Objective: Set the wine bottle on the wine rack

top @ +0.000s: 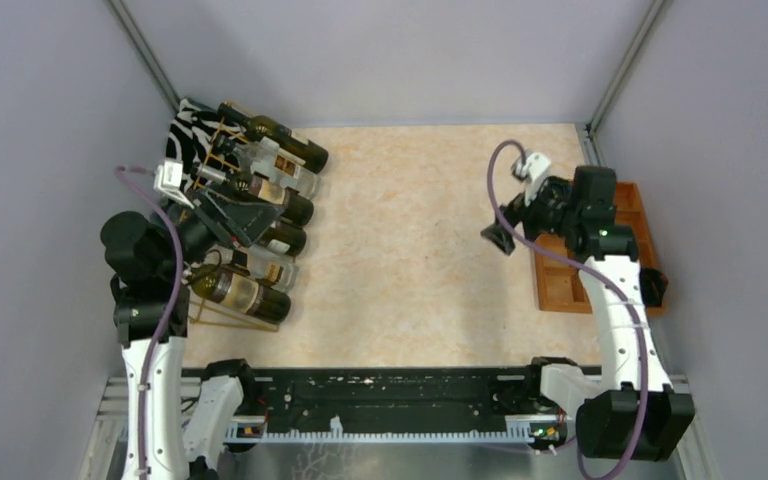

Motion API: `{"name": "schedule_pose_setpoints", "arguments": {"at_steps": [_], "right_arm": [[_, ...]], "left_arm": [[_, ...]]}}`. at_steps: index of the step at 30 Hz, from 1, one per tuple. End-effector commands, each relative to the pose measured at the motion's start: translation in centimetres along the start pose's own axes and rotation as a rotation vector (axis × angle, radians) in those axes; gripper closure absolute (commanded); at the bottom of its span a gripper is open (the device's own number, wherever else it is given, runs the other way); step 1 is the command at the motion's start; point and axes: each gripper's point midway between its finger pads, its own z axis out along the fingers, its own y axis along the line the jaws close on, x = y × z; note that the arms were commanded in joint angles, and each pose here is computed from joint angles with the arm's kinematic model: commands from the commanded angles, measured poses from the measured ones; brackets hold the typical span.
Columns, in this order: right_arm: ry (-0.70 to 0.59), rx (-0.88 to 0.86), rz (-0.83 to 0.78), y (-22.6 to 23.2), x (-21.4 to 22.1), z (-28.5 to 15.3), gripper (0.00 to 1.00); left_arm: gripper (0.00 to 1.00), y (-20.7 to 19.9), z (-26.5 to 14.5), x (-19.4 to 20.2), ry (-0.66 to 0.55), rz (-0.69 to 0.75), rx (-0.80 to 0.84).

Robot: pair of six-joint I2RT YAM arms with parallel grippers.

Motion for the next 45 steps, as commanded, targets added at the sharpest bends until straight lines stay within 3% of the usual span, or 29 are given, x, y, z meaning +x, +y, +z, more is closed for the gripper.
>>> {"name": "schedule_pose_setpoints", "arguments": {"at_steps": [1,4,9,16,23,45], "right_arm": [[-0.194,0.303,0.017,-3.3,-11.6,-6.5,0.01],[-0.266,0.405,-0.037,-3.1,-16.7,-10.6,0.01],[-0.376,0.419,-0.113,0.0,-22.9,-15.7,0.01],[-0.567,0.527,-0.010,2.7,-28.0,-21.9,0.01],[-0.628,0.635,-0.004,2.8,-28.8,-24.7,0.01],[-0.632,0.602,-0.019,3.3,-28.9,-24.4,0.01]], "left_arm": [[0.01,-7.5,-0.7,-4.9,-0.074,0.206,0.242],[0.01,-9.6,-0.9,-7.3,-0.122,0.274,0.270],[0.01,-12.5,-1.6,-10.8,-0.218,0.337,0.274],[0.01,-14.8,-2.2,-12.0,-0.237,0.368,0.323],[0.01,-15.5,-3.0,-12.0,-0.248,0.384,0.310],[0.01,-14.3,-2.8,-10.9,-0.225,0.410,0.273]]}}
